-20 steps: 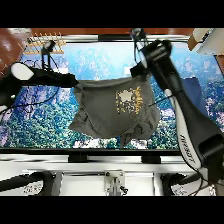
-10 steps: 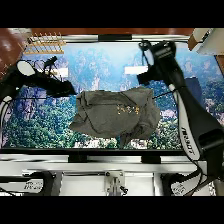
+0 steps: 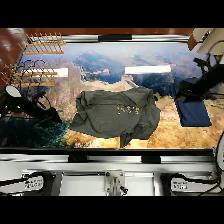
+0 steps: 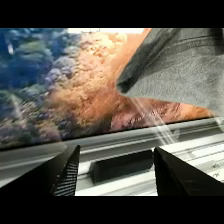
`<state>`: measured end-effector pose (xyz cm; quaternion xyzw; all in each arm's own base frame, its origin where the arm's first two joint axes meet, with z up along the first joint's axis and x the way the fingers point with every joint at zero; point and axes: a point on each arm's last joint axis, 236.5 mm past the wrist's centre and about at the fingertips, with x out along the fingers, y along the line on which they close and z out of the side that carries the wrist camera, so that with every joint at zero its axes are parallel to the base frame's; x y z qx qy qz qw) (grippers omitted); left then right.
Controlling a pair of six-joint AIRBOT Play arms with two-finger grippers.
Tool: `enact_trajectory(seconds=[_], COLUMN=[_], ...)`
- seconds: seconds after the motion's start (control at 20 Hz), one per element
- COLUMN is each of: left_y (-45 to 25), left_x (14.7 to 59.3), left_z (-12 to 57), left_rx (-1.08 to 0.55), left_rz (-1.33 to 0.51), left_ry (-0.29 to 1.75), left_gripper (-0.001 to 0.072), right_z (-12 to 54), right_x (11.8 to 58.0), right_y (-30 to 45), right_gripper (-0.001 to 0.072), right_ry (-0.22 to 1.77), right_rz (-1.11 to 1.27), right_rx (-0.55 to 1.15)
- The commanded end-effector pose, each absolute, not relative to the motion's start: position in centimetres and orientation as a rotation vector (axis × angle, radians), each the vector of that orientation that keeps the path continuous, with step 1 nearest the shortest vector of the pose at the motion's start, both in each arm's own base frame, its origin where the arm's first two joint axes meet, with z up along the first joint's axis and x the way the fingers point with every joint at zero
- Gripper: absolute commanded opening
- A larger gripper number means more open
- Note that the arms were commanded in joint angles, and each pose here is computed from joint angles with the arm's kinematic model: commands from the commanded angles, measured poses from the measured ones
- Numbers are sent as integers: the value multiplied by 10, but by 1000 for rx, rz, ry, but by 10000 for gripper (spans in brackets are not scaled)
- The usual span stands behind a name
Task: Fold the shirts.
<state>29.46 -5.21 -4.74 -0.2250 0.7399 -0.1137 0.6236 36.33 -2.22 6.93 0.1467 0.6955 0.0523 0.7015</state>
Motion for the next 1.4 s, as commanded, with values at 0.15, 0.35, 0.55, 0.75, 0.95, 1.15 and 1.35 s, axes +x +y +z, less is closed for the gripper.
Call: enact_trajectory(seconds=[0.15,0.35,0.55,0.75,0.95,1.15,1.35], left_y=[-74,-87,-101,-103,-104,-104,-103], left_x=[295,309,304,297,299,308,313], left_z=[-84,-92,-101,-98,-85,-71,-61], left_rx=[-601,-573,-549,-531,-507,-490,-480], left_rz=[-284,-285,-311,-347,-387,-393,-398], left_ry=[1648,1601,1637,1660,1655,1603,1570], left_gripper=[552,548,433,30,30,30,30], right_z=[66,66,63,23,-30,-67,-88], right_x=[328,332,329,302,287,275,273], right_y=[-37,-38,-46,-41,1,28,41], right_gripper=[469,469,470,653,652,650,642], right_ry=[1533,1514,1527,1650,1667,1641,1611], right_rz=[116,113,87,73,177,225,229], right_rx=[491,491,456,491,662,766,817])
